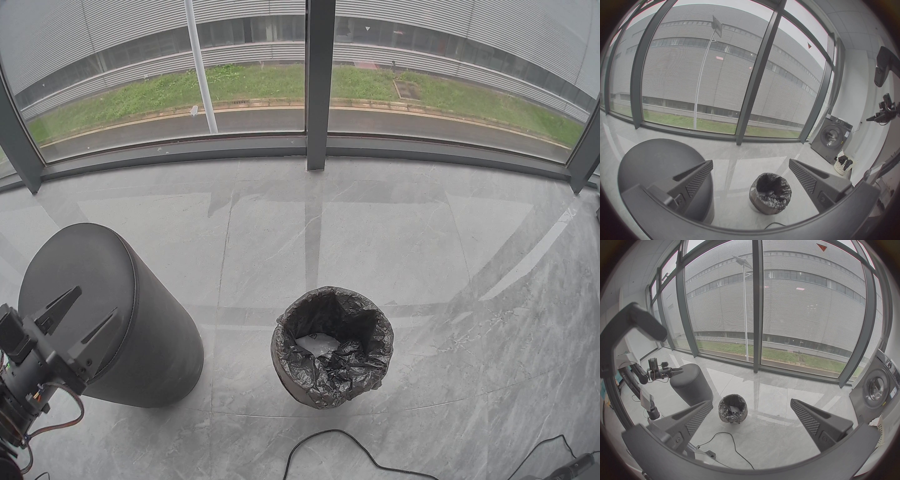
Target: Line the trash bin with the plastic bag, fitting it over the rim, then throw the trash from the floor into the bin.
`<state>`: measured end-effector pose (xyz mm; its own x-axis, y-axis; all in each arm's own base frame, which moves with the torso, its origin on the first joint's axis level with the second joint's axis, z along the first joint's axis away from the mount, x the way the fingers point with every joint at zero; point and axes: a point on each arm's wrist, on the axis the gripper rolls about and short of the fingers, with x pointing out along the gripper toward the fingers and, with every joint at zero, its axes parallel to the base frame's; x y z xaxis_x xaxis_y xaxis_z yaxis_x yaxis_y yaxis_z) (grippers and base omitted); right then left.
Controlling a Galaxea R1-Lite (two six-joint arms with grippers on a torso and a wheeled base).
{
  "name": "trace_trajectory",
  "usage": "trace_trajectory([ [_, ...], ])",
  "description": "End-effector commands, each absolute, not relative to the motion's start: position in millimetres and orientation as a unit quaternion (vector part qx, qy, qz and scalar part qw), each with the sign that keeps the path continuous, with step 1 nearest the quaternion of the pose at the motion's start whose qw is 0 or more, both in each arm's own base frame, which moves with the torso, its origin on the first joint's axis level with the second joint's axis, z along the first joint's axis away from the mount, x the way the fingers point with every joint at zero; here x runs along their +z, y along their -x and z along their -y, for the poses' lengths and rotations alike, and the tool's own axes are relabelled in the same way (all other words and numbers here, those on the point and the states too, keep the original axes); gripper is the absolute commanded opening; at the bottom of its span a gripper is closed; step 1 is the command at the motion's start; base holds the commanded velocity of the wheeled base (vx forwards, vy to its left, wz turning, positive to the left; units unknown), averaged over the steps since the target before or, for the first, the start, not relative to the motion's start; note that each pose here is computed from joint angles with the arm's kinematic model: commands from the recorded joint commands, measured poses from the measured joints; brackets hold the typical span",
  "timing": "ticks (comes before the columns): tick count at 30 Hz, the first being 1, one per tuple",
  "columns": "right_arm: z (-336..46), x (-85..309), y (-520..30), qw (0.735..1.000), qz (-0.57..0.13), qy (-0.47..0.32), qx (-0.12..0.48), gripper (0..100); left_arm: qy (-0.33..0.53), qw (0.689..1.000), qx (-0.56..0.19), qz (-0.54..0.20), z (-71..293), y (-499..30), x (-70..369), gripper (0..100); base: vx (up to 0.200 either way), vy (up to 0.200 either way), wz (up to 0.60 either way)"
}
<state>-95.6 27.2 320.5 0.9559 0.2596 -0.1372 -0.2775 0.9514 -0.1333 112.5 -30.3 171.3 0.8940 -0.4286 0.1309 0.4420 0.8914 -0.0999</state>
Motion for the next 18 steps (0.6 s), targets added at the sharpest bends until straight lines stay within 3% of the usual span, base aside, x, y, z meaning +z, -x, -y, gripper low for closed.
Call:
trace_trajectory([
  [1, -16.6, 158.7, 74.4, 0.982, -0.064, 0.054, 0.169, 100, 0.031, 0.991, -0.099, 0.087, 4.3, 33.9, 112.0, 100, 0.0, 0.0, 0.0],
  [4, -11.9, 131.2, 58.2, 0.986, -0.116, 0.064, 0.106, 100, 0.034, 0.997, -0.03, 0.058, 1.2, 24.5, 89.7, 100, 0.0, 0.0, 0.0],
  [6, -10.2, 118.5, 50.1, 0.986, -0.131, 0.061, 0.084, 100, 0.01, 0.999, 0.019, 0.039, -0.9, 23.1, 83.3, 100, 0.0, 0.0, 0.0],
  [9, -9.0, 103.3, 39.1, 0.986, -0.13, 0.062, 0.081, 100, -0.009, 0.999, 0.035, 0.005, -1.6, 22.9, 76.6, 100, 0.0, 0.0, 0.0],
  [13, -6.6, 86.7, 18.2, 0.997, -0.048, 0.036, 0.054, 100, 0.005, 0.999, 0.037, 0.003, -1.7, 22.9, 76.1, 100, 0.0, 0.0, 0.0],
  [18, -6.2, 83.6, 14.9, 0.998, -0.023, -0.013, 0.056, 100, 0.004, 0.999, 0.036, 0.003, -1.6, 22.9, 76.1, 100, 0.0, 0.0, 0.0],
])
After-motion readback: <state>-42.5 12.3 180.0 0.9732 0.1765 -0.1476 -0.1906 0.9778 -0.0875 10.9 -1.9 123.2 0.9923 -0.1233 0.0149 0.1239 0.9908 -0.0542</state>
